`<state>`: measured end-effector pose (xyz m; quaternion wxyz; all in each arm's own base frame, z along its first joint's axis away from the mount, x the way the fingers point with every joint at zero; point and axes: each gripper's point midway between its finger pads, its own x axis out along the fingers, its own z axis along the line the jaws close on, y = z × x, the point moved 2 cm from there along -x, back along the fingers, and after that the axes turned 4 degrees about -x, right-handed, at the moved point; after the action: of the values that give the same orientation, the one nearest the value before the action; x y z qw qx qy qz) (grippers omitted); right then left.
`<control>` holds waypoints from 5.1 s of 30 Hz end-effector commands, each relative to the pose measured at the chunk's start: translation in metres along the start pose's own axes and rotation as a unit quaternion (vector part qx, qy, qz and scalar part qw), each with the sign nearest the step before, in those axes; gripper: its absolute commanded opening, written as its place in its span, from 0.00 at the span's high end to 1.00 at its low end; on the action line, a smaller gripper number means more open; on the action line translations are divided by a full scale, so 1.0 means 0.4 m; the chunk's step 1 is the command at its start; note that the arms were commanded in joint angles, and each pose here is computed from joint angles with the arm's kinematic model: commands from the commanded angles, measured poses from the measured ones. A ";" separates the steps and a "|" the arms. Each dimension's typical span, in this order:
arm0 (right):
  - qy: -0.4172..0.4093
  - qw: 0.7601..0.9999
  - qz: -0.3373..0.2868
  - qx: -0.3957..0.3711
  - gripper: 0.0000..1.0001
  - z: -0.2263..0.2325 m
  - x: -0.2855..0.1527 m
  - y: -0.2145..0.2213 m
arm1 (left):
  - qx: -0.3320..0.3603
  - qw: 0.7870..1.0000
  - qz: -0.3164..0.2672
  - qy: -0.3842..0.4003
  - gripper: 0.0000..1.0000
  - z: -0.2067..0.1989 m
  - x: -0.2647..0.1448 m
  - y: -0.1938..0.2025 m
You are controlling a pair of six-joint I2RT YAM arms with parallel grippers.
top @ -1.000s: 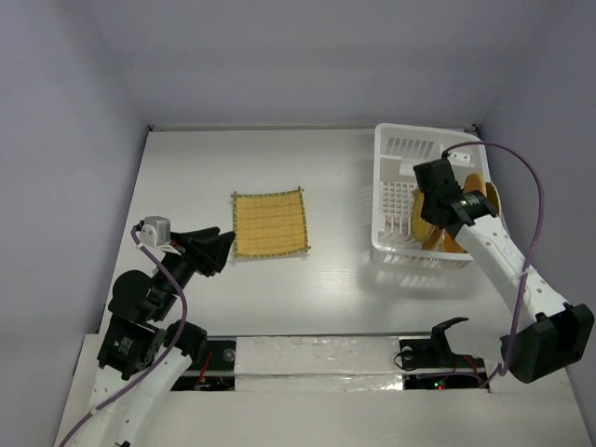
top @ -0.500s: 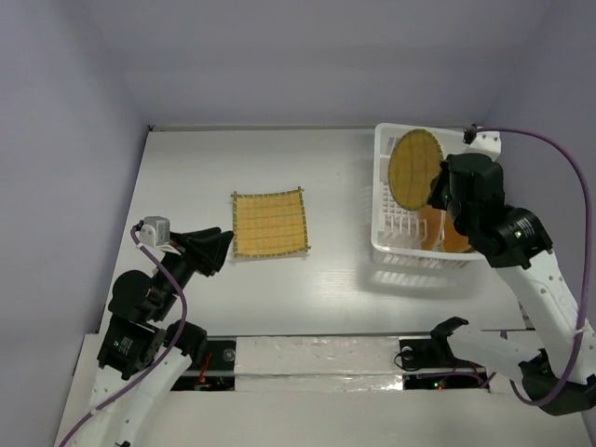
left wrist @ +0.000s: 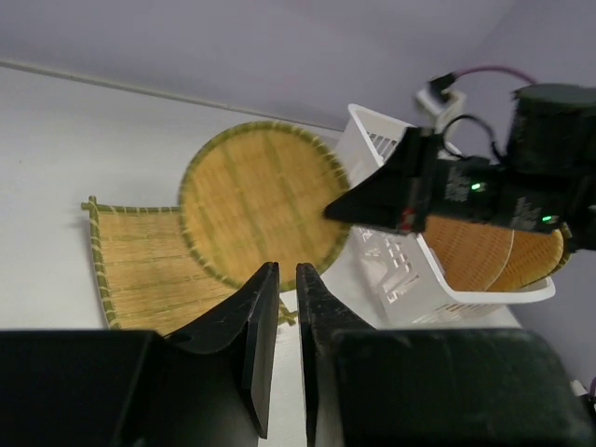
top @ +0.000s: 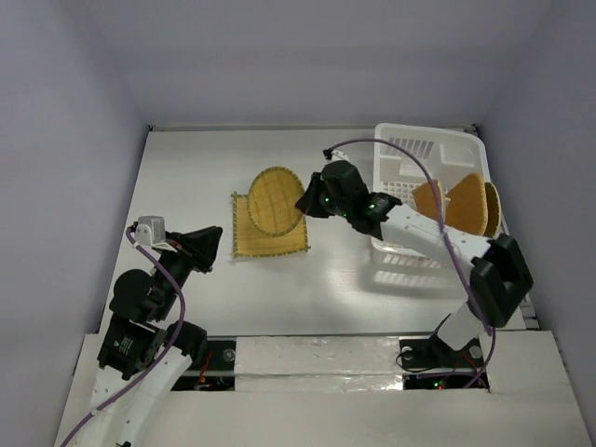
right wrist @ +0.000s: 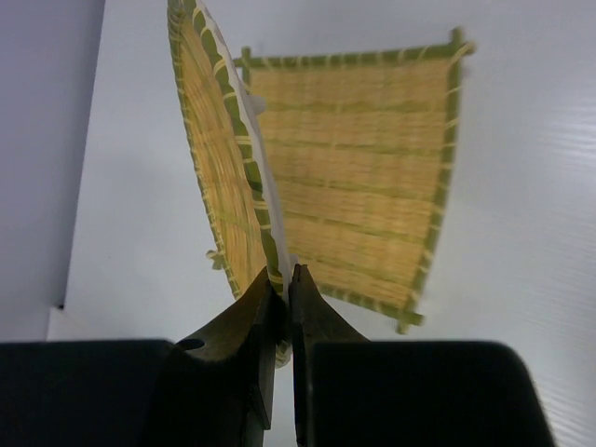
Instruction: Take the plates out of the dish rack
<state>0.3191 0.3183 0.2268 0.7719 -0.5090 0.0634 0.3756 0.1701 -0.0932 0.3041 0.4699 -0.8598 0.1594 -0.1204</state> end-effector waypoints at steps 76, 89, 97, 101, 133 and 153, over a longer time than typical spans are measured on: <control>0.534 0.837 0.011 -0.118 0.62 -0.654 -0.440 -0.156 | 0.000 0.999 -0.035 0.021 0.71 -0.024 -0.016 -0.042; 0.556 0.818 0.012 -0.149 1.00 -0.641 -0.497 -0.203 | -0.002 0.999 -0.040 0.025 0.69 -0.028 -0.021 -0.046; 0.575 0.802 -0.037 -0.160 1.00 -0.584 -0.608 -0.300 | -0.002 0.999 -0.039 0.026 0.69 -0.028 -0.020 -0.044; 0.569 0.805 -0.099 -0.140 1.00 -0.538 -0.685 -0.353 | -0.002 0.999 -0.037 0.025 0.68 -0.027 -0.017 -0.043; -0.217 0.957 -0.098 0.165 1.00 0.174 -0.001 -0.116 | -0.001 0.999 -0.031 -0.011 0.67 0.007 0.006 -0.037; -0.141 0.962 0.001 0.233 1.00 0.044 0.197 0.120 | 0.000 0.999 -0.030 -0.009 0.67 0.007 0.009 -0.037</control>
<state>0.3291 0.3681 0.1178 0.8437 -0.3045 0.1189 0.4257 0.1739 -0.0835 0.3045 0.4704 -0.8650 0.1362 -0.1087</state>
